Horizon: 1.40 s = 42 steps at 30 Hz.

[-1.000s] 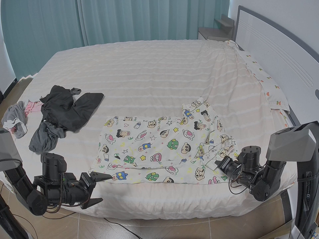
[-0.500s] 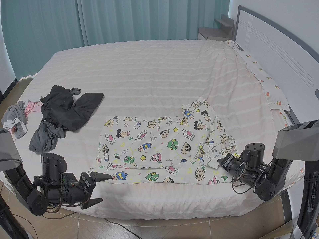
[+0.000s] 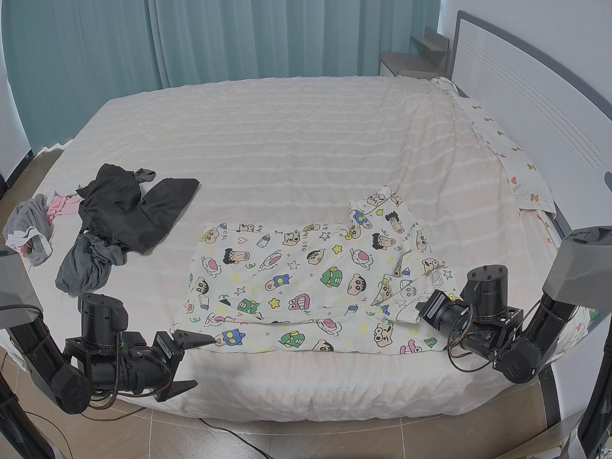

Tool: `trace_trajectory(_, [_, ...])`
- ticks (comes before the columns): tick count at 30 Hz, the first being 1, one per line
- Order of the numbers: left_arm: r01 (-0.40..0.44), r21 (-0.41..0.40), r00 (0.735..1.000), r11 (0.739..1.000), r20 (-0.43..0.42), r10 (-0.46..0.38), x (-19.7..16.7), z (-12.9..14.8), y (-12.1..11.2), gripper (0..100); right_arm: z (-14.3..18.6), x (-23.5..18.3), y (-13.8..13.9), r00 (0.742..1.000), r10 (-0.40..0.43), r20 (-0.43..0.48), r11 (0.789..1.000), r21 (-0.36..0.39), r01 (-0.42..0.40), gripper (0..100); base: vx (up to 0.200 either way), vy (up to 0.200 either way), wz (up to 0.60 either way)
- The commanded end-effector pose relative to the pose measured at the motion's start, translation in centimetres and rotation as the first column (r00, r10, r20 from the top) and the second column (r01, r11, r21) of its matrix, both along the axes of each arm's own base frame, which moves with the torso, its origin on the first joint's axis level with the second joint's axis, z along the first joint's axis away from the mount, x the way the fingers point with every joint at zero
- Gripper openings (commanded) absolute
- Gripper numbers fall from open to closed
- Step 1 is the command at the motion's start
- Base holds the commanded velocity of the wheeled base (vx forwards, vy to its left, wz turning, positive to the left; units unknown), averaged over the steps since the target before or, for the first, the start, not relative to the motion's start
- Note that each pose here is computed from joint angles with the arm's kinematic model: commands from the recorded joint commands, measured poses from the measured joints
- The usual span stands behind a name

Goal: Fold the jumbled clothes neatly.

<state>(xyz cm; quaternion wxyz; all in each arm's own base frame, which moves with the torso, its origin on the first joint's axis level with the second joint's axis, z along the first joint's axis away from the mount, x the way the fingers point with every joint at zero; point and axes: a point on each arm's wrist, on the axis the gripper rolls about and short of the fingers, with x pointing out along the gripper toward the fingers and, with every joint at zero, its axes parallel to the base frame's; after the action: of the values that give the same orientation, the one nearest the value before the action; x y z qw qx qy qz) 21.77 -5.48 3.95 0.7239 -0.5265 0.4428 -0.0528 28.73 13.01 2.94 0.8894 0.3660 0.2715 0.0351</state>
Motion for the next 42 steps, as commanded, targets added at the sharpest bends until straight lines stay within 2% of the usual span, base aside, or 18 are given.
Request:
trace_trajectory(1, [-0.001,0.0,1.0,1.0,-0.002,0.001,0.0,0.0,0.0,100,1.0,-0.3,0.1,1.0,0.0,0.025,1.0,0.009,0.0,0,0.0,0.0,0.0])
trace_trajectory(11, [-0.001,0.0,1.0,1.0,-0.002,0.001,0.0,0.0,0.0,100,-0.2,-2.0,0.6,1.0,0.003,-0.025,0.999,-0.038,-0.004,0,0.0,0.0,0.0])
trace_trajectory(21, [-0.002,0.001,1.0,1.0,-0.002,0.002,0.0,0.0,0.0,100,-1.3,-3.8,1.4,0.996,0.039,-0.078,0.997,-0.069,-0.044,0,0.0,0.0,0.0])
trace_trajectory(35, [-0.001,0.002,1.0,1.0,-0.003,0.001,0.0,-0.1,0.0,100,-2.8,-3.9,1.6,0.992,0.013,-0.125,0.998,-0.067,-0.021,0,0.0,0.0,0.0])
trace_trajectory(36, [-0.001,0.002,1.0,1.0,-0.003,0.001,0.0,-0.1,0.0,100,-2.8,-4.0,1.5,0.992,0.012,-0.126,0.998,-0.067,-0.02,100,0.0,0.0,0.0])
trace_trajectory(42, [-0.001,0.003,1.0,1.0,-0.007,0.001,0.0,-0.2,0.0,100,-2.5,-4.8,1.1,0.995,0.018,-0.098,0.998,-0.06,-0.024,100,0.0,0.0,0.0])
